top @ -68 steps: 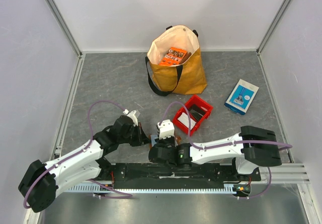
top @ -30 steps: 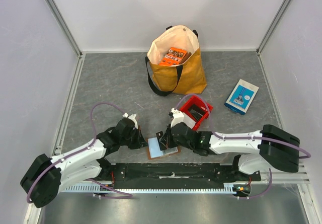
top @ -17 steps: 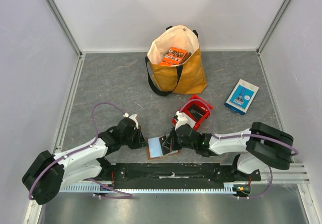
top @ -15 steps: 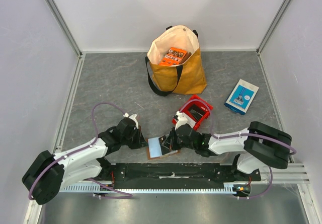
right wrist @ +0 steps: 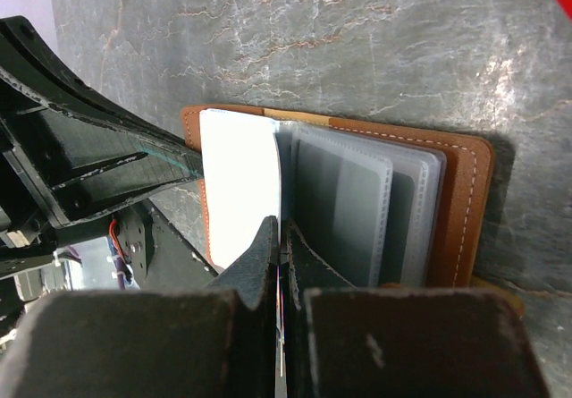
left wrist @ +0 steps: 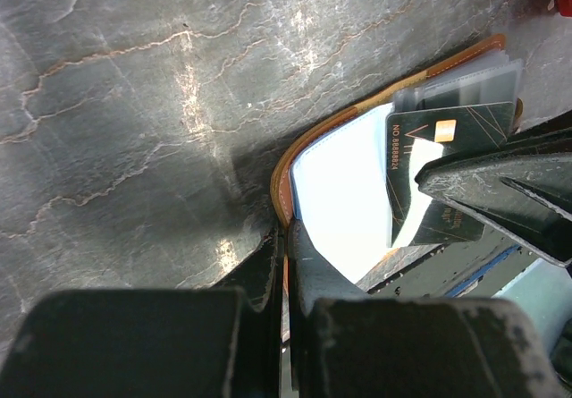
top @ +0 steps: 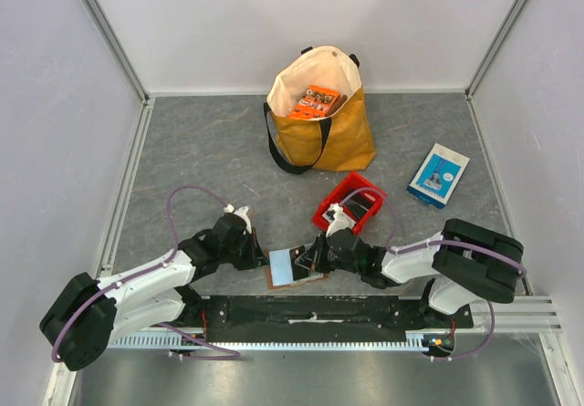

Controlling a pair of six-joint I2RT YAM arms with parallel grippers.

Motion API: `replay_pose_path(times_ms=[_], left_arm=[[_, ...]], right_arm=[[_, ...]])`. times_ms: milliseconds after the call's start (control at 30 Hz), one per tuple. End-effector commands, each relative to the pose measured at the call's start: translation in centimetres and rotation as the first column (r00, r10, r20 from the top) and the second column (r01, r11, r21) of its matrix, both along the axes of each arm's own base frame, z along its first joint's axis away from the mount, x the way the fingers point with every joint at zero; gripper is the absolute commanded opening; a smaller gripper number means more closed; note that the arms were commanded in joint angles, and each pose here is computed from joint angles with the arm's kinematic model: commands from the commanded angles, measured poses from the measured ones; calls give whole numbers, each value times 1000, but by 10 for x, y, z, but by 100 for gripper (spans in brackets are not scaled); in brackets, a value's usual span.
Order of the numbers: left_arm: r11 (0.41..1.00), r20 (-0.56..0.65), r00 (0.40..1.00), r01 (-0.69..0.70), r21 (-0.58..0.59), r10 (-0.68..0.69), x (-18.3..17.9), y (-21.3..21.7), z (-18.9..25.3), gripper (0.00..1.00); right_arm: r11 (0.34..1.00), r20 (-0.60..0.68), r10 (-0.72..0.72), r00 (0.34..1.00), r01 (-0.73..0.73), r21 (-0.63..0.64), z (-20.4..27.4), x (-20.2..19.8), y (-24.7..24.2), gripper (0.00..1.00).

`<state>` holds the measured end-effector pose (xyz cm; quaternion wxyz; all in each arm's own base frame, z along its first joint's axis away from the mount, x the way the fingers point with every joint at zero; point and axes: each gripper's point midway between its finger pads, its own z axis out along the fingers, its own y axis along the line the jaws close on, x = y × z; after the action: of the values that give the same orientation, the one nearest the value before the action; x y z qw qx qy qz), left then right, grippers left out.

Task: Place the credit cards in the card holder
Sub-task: Insert the credit card into the card holder.

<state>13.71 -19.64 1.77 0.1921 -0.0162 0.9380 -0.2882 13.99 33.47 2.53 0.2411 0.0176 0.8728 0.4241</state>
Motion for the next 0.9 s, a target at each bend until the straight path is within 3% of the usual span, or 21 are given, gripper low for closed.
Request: replay_pose_path(times_ms=[0, 300, 467, 533, 867], left_arm=[[1000, 30, 1000, 5, 3, -5, 3, 1, 0, 2], [1000, 25, 1000, 3, -3, -3, 3, -1, -1, 2], [1000, 25, 1000, -7, 4, 7, 3, 1, -1, 2], [1000, 29, 1000, -11, 0, 11, 4, 1, -1, 2], [1000, 30, 1000, -7, -3, 7, 5, 0, 0, 2]], right_arm=[[996, -18, -52, 998, 51, -71, -13, 1, -19, 0], [995, -93, -66, 993, 59, -81, -27, -10, -19, 0], [986, -11, -127, 992, 125, -113, -10, -2, -26, 0], [982, -15, -117, 993, 113, -148, -16, -3, -26, 0], [997, -68, -4, 998, -1, -78, -25, -19, -3, 0]])
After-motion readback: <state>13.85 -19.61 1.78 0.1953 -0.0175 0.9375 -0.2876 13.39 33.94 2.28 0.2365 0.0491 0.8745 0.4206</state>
